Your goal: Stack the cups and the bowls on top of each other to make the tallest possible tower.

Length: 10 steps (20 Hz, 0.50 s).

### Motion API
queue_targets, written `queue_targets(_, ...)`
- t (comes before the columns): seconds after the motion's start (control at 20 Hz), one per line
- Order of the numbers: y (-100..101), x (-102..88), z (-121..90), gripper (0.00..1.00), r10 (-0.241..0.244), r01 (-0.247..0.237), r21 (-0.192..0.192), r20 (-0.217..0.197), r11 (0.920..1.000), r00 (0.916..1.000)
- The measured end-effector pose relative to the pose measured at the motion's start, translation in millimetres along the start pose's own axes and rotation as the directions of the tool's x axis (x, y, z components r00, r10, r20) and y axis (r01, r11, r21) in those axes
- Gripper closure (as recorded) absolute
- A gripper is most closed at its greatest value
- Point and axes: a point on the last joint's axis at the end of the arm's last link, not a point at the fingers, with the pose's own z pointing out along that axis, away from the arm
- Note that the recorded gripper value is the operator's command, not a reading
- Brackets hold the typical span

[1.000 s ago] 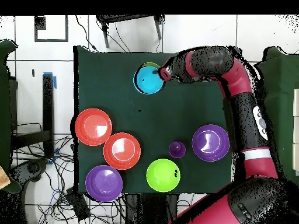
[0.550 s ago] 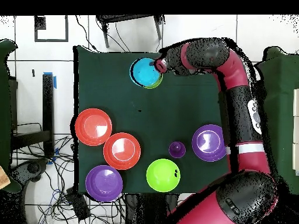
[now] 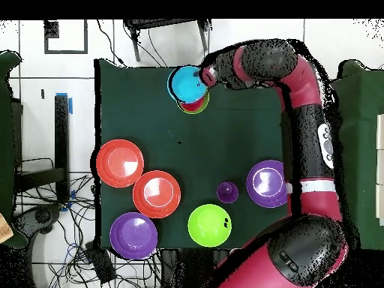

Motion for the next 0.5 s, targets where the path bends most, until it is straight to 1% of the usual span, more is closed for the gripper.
queue_targets(0.2, -5.5, -1.0, -7.6, 1.00, 0.008, -0.008, 0.001, -0.006, 1.0000, 0.9999)
queue_targets(0.5, -14.1, -0.2, -18.1, 1.00, 0.021, -0.021, 0.012, -0.002, 0.9997, 0.9998)
